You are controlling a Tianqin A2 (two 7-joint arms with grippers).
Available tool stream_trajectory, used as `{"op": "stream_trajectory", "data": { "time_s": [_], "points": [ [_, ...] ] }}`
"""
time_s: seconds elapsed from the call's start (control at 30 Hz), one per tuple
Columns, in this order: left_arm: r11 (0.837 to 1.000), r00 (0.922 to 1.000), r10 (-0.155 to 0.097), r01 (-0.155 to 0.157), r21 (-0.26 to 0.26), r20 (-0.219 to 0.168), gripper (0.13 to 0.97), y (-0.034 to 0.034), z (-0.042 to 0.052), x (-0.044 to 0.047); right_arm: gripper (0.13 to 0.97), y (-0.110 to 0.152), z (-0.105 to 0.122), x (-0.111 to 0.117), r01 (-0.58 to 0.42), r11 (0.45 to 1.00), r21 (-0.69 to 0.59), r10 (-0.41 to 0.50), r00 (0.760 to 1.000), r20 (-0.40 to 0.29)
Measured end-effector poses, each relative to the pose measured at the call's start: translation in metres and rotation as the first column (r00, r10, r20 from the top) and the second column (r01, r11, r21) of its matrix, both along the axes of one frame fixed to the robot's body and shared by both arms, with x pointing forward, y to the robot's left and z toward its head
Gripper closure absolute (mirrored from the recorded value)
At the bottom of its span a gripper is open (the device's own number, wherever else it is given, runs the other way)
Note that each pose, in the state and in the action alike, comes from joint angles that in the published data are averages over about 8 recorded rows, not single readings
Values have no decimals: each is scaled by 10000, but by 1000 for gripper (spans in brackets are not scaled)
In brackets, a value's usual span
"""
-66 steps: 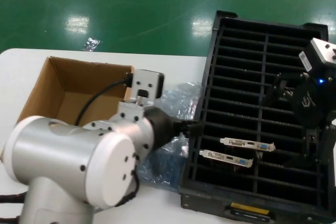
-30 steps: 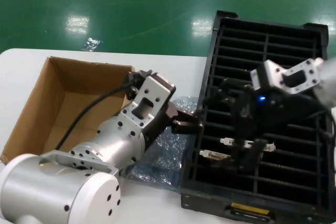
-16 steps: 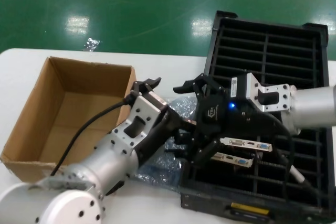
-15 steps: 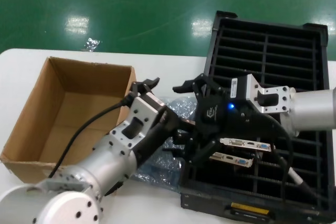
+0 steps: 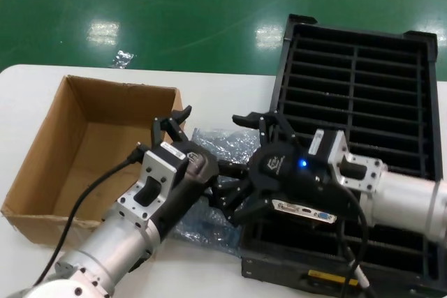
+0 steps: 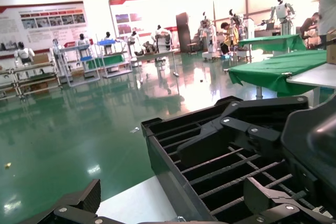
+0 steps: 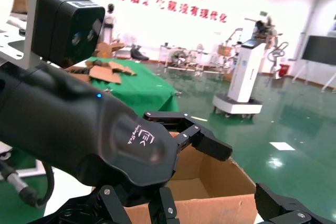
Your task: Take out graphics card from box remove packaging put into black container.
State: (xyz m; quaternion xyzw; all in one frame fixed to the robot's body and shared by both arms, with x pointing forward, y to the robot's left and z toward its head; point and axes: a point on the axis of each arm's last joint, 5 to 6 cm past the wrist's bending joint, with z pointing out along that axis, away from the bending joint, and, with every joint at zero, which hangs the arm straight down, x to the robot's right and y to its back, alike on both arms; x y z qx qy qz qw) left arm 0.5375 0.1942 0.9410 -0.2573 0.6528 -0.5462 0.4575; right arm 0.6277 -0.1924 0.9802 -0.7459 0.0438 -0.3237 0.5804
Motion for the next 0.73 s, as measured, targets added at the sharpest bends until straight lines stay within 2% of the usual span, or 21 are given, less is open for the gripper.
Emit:
{"op": "stream_trajectory", "data": {
  "time_s": [0.23, 0.33, 0.43, 0.57, 0.63, 0.73],
  "points": [
    [9958, 9985, 528, -518, -761, 116, 132, 152, -173, -47, 130, -36, -316, -205, 900, 9901, 1072, -860, 9954, -420],
    [9908, 9962, 859, -843, -1062, 108, 132, 229, -250, -71, 130, -84, -440, -281, 1819, 9699, 1620, -1753, 9830, -546],
    [9840, 9923, 1237, -1216, -1303, 83, 132, 308, -331, -99, 130, -173, -550, -358, 2972, 9297, 2176, -2896, 9548, -671],
    [9710, 9838, 1790, -1769, -1608, -14, 132, 413, -435, -139, 130, -339, -677, -473, 4455, 8506, 2793, -4377, 8943, -933],
    [9628, 9781, 2081, -2066, -1741, -98, 132, 467, -487, -161, 130, -401, -755, -548, 4997, 8141, 2957, -4897, 8646, -1129],
    [9557, 9729, 2307, -2300, -1838, -178, 132, 508, -528, -179, 130, -448, -815, -609, 5386, 7854, 3050, -5264, 8404, -1286]
  ]
}}
